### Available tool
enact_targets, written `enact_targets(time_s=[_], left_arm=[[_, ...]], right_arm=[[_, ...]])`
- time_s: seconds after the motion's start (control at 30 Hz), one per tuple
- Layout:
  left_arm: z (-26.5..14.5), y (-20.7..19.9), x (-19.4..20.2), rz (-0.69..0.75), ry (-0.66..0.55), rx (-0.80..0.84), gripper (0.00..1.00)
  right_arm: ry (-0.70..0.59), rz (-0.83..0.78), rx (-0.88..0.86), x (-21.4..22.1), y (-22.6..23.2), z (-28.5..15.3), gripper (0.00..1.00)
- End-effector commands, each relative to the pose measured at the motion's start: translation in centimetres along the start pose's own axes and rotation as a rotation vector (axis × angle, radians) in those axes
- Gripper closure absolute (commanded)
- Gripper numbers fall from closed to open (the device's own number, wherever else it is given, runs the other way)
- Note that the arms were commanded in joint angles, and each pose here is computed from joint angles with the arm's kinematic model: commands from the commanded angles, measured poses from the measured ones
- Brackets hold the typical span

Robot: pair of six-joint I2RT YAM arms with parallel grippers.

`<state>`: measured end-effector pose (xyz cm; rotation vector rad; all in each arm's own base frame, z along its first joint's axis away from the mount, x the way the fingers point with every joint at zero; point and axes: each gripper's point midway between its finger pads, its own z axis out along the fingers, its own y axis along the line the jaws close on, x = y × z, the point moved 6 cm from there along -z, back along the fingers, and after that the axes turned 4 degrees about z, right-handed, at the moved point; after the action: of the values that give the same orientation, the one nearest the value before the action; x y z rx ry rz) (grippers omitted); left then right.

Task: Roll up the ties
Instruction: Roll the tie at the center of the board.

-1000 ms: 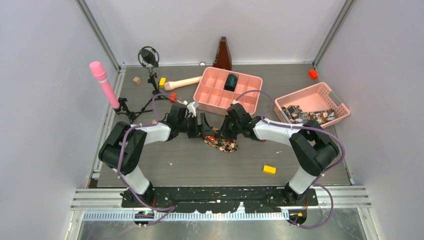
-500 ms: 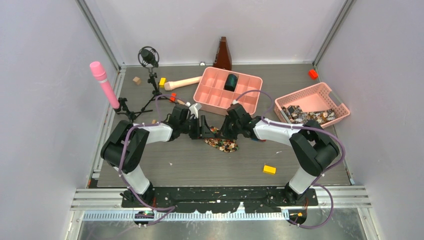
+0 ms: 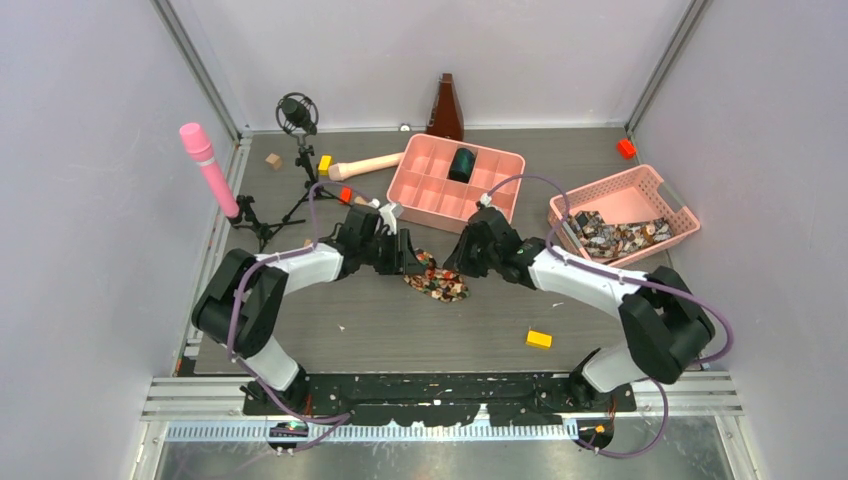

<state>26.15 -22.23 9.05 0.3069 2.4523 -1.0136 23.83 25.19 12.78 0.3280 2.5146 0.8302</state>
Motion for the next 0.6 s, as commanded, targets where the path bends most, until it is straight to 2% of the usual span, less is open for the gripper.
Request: enact_targets(time_s=[0.0,0.57], left_arm=[[-1.4,-0.3,-1.0,0.111,-0.009,-0.131,0.54],[-2.8,-1.5,-0.4,0.518,0.127,-0.681,0.55]], right_arm=[[-0.133,-0.028,0.015,-1.6,0.1,-1.9,0.82],[-0.227,-0.006,0.098,-2.4,-1.6,-3.5,0.81]])
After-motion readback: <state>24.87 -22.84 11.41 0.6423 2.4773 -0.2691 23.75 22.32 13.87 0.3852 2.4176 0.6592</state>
